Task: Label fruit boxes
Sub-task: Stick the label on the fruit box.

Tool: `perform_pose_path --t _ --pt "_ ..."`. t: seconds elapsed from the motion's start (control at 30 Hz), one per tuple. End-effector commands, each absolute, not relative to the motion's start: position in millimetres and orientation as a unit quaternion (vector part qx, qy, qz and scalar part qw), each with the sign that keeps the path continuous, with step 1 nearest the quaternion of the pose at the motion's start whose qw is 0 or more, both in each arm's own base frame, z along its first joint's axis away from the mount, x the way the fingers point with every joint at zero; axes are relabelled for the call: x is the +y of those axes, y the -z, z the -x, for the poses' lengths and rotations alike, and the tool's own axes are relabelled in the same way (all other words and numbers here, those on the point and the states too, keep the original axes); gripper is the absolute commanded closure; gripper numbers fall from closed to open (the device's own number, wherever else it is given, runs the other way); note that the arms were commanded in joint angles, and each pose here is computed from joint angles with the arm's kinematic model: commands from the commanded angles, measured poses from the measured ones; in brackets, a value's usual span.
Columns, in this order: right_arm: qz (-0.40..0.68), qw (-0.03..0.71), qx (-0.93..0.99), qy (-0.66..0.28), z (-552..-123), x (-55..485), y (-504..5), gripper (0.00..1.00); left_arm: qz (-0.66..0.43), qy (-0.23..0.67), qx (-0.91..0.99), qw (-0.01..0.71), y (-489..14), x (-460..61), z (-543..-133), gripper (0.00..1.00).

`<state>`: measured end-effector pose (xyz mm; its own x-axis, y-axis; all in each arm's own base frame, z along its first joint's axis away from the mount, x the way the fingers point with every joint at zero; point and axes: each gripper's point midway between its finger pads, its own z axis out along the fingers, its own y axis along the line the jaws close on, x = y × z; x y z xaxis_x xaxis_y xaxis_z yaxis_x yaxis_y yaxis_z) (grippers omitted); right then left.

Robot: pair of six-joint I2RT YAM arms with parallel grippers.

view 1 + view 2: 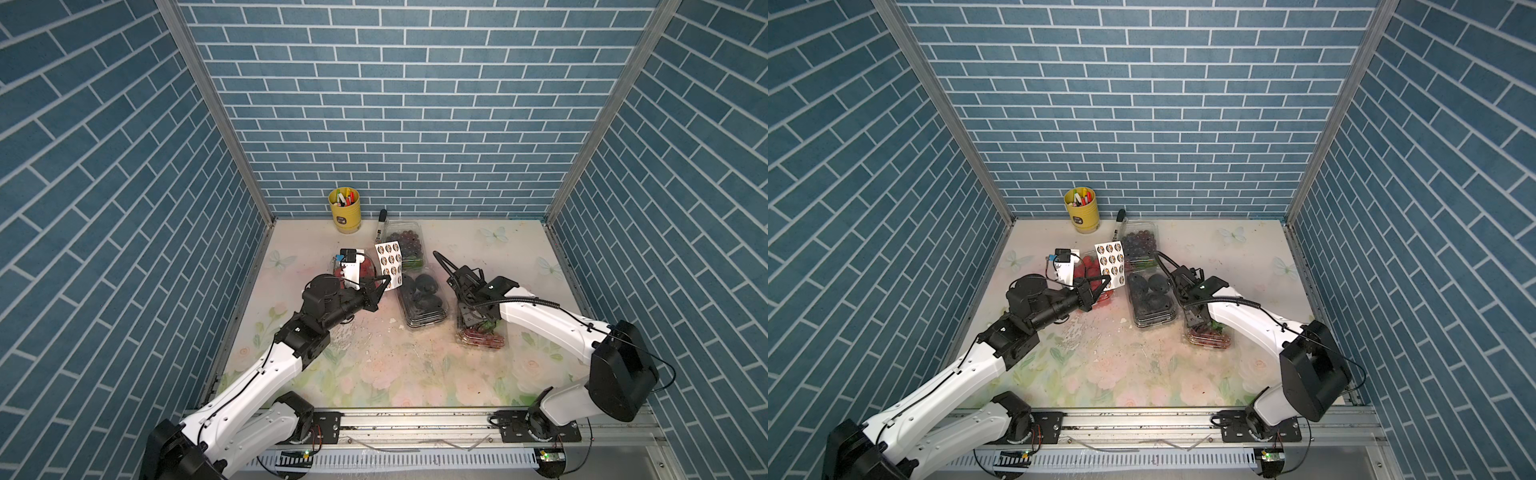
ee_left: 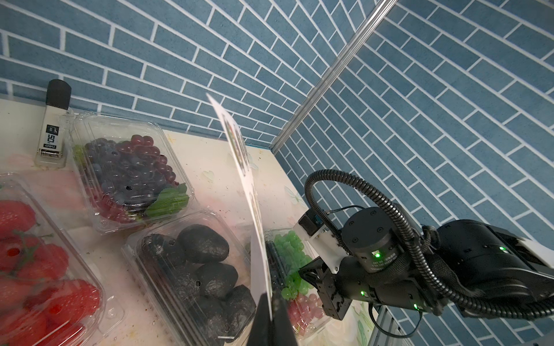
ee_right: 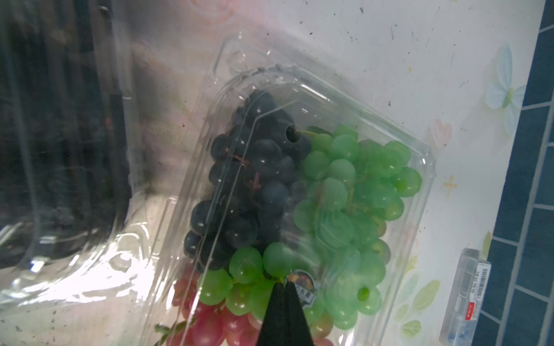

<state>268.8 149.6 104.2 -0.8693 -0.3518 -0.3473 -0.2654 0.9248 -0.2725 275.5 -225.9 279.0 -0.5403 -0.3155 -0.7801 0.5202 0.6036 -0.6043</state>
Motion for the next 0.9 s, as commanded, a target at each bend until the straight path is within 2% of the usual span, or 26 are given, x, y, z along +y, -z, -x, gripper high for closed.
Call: perform_pose_path --t 0.0,0.1,0.5,0.87 --pt "0.147 0.184 0.968 0.089 -262 147 -98 1.00 -0.068 0.433 0.762 0.478 -277 -223 -277 1.00" --pt "0.138 0.179 0.971 0.073 -261 147 -97 1.00 -0.068 0.433 0.761 0.478 -277 -223 -277 1.00" --pt "0.116 0.180 0.977 0.000 -258 155 -103 0.79 -0.067 0.432 0.763 0.477 -276 -223 -278 1.00" --pt "0.106 0.172 0.977 -0.070 -252 169 -107 0.79 -0.067 0.432 0.763 0.477 -276 -223 -277 1.00"
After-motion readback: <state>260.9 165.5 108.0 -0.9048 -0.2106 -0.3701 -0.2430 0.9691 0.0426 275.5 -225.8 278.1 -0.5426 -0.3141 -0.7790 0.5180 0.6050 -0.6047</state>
